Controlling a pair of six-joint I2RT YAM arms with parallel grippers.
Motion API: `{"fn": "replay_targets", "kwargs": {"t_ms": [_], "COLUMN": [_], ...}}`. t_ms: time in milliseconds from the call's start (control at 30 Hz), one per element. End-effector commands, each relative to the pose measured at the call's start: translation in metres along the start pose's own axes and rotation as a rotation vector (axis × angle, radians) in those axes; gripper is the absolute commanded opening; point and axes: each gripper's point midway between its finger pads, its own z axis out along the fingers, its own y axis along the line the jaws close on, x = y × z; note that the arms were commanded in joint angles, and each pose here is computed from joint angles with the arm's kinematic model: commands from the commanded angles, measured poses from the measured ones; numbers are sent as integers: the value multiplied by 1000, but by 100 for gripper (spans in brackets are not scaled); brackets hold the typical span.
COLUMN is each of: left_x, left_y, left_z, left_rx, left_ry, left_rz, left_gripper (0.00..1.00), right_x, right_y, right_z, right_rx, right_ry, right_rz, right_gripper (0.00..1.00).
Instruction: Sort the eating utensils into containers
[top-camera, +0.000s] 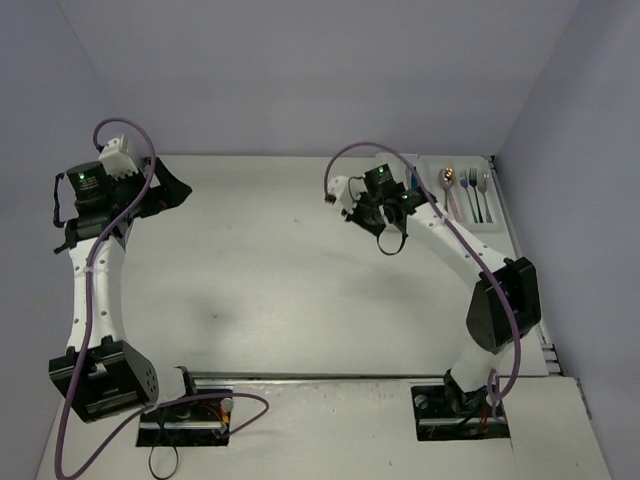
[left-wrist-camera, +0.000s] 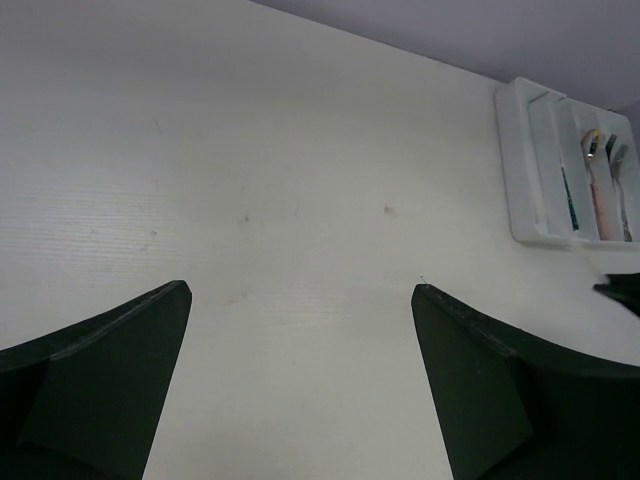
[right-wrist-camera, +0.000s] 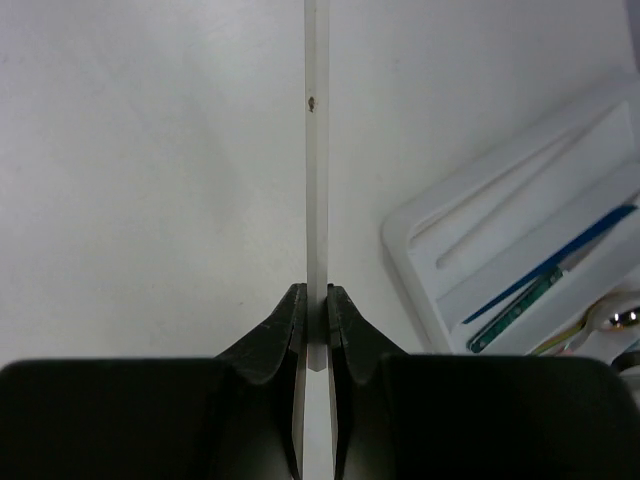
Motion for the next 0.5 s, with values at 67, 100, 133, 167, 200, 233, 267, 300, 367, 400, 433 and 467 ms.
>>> {"fn": "replay_targets", "kwargs": {"t_ms": [67, 100, 133, 167, 200, 233, 267, 300, 367, 400, 433, 467], "left_x": [-8, -7, -3, 1, 5, 8, 12, 15, 19, 22, 25, 28], "left_y": [12, 11, 7, 3, -2, -4, -8, -11, -15, -19, -23, -24], "left_z": [4, 5, 7, 9, 11, 14, 16, 18, 20, 22, 23, 25], "left_rx": [-90, -87, -73, -60, -46, -37, -27, -19, -7, 6, 18, 26], "left_ry": [-63, -58, -44, -31, -18, -4, 9, 19, 33, 45, 58, 71], "left_rz": [123, 126, 125, 125, 126, 125, 123, 122, 114, 108, 100, 93], "left_gripper": [93, 93, 93, 93, 93, 93, 93, 93, 93, 93, 93, 93], "right_x": [-17, -11, -4, 2, 8, 13, 17, 21, 30, 37, 43, 47], "right_y": [-60, -67, -77, -87, -94, -99, -104, -109, -115, -119, -123, -123], "right_z": [-18, -17, -17, -17, -17, -17, -16, -15, -9, -6, -3, -1], "right_rx": [228, 269, 325, 381, 411, 431, 448, 466, 486, 489, 489, 457], "right_ry": [-55, -35, -22, -13, -7, -4, -1, 4, 19, 26, 31, 32], "right_rz": [580, 617, 702, 784, 831, 863, 898, 928, 969, 1001, 1032, 1046], "right_gripper": [0, 0, 0, 0, 0, 0, 0, 0, 0, 0, 0, 0]}}
